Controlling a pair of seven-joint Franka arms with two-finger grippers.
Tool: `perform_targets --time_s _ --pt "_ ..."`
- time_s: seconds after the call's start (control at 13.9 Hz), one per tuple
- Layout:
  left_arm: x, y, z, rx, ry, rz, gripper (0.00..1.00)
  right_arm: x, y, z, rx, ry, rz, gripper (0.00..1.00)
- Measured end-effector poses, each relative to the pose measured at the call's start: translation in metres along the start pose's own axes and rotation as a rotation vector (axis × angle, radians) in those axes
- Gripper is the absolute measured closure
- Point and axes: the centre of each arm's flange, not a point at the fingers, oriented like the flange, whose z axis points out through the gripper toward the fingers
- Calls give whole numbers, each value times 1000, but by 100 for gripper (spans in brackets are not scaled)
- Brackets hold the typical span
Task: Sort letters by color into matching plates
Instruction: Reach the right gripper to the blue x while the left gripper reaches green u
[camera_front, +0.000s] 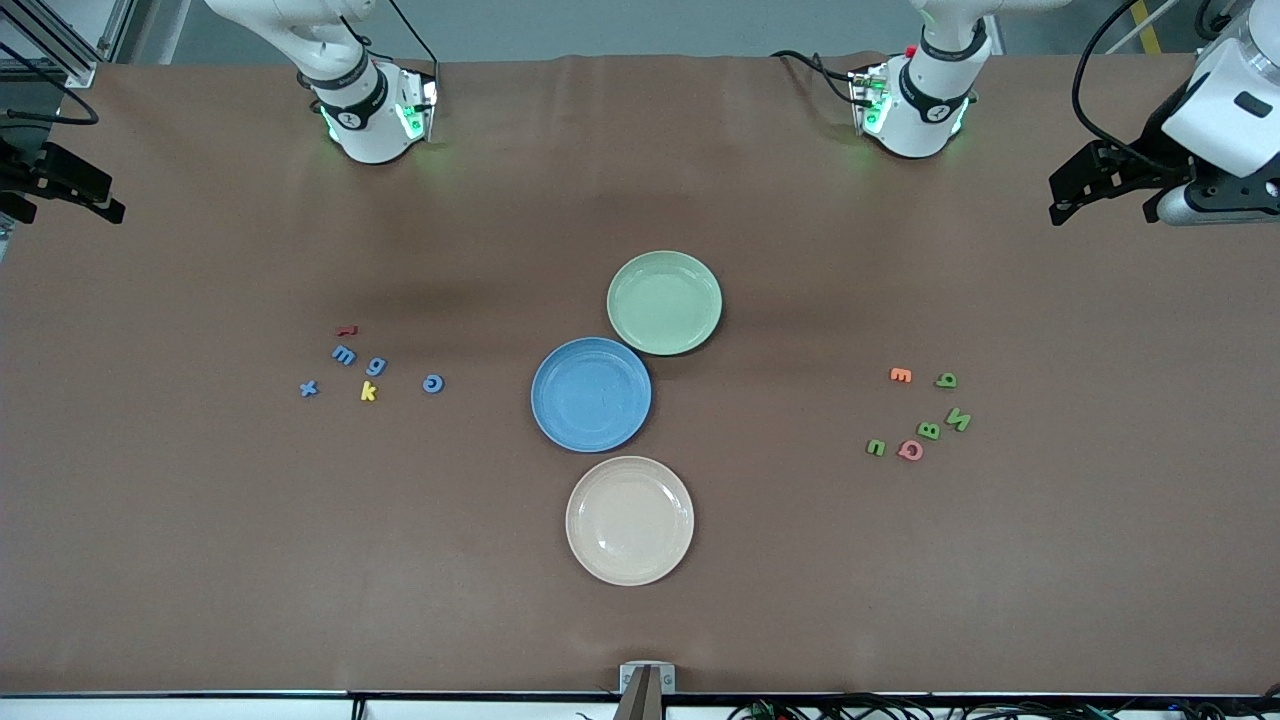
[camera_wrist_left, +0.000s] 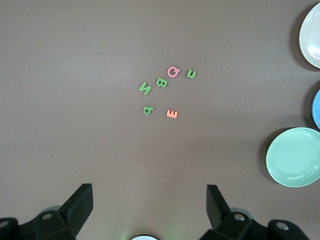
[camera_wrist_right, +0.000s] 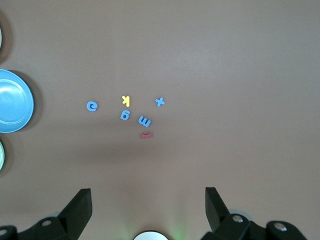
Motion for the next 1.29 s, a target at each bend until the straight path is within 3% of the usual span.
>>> perform_targets --time_s 0.43,0.79,1.29 --pt "45 19 60 -13 -44 34 0 1 1 1 0 -2 3 0" --pt "84 42 139 -35 -42 76 0 36 8 50 0 -66 12 0" --pt "111 53 264 -43 47 252 3 92 41 144 0 -138 59 0"
